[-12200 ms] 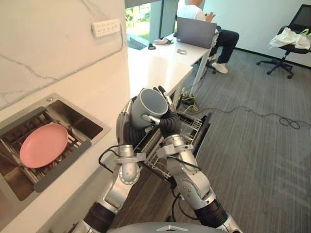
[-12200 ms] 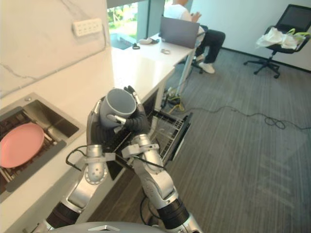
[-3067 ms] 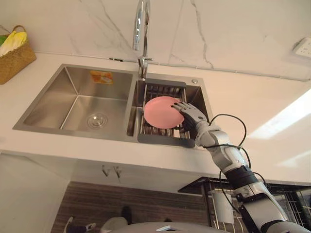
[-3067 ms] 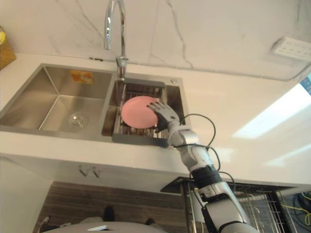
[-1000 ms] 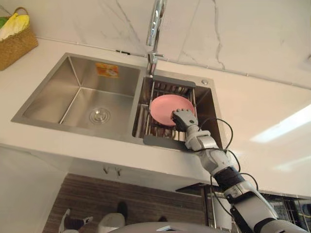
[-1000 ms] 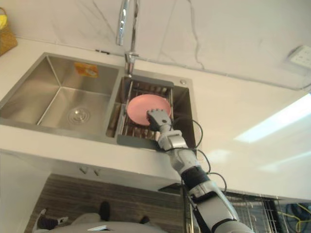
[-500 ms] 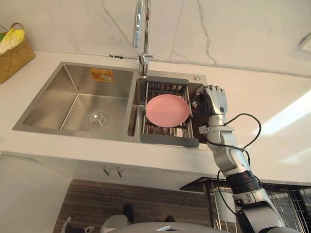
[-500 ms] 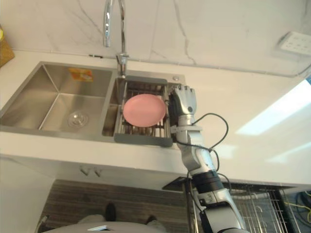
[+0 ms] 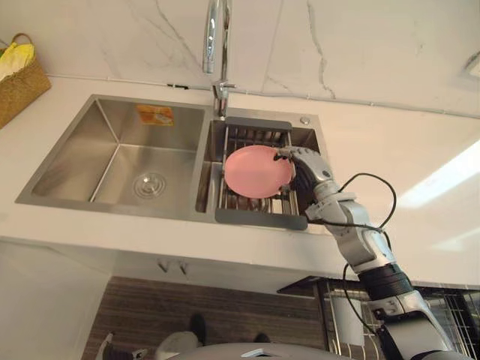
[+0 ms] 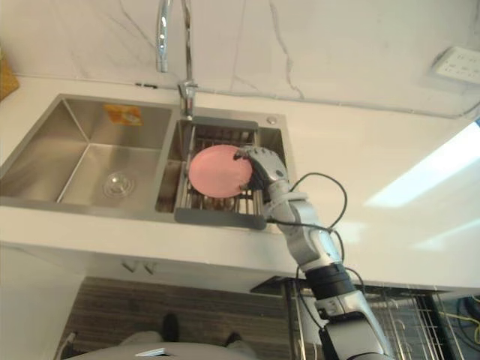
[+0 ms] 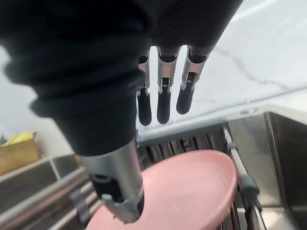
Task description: Walk over to the sink, pick up the cup, carry it to the dishwasher, place the cup inside the dishwasher, then close the dishwasher door
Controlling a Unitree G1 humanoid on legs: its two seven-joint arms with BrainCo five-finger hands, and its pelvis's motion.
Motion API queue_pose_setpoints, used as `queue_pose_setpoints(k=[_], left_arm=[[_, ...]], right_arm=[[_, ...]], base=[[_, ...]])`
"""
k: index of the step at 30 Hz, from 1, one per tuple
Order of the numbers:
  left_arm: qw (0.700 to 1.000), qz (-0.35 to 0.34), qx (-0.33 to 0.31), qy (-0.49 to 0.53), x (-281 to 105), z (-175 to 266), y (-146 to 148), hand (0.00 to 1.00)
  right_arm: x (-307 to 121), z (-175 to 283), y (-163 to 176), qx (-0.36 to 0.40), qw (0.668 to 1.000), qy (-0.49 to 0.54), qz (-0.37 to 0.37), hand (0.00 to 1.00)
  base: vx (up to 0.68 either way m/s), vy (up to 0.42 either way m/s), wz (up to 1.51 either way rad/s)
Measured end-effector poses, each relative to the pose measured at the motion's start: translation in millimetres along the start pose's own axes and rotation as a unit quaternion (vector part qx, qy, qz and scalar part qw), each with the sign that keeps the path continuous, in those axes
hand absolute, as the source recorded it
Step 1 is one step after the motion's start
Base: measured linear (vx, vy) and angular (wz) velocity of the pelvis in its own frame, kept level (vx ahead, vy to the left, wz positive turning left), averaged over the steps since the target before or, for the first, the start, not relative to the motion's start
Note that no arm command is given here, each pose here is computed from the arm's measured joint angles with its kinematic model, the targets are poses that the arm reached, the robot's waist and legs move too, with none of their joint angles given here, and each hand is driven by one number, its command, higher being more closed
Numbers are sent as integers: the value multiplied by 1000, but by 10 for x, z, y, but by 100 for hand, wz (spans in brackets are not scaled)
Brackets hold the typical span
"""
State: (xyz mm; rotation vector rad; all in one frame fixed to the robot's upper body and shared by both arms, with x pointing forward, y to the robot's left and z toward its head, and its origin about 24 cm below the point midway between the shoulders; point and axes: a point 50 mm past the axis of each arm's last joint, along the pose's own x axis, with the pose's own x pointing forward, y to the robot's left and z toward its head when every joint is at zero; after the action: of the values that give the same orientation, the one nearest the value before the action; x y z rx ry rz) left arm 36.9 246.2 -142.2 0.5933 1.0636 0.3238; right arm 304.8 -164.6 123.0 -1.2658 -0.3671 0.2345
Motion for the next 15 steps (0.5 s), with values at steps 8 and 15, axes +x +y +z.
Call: queue_pose_setpoints(k=[8, 15], left_arm=[[1000, 1, 0, -2, 2, -1, 7, 0], [1000, 1, 3, -2, 9, -1, 23, 0]], right_arm=[[-56, 34, 223, -49, 995, -17, 84, 0], [-70, -132, 402, -90, 990, 19, 103, 0]], base=[[0, 0, 0], [0, 0, 5]])
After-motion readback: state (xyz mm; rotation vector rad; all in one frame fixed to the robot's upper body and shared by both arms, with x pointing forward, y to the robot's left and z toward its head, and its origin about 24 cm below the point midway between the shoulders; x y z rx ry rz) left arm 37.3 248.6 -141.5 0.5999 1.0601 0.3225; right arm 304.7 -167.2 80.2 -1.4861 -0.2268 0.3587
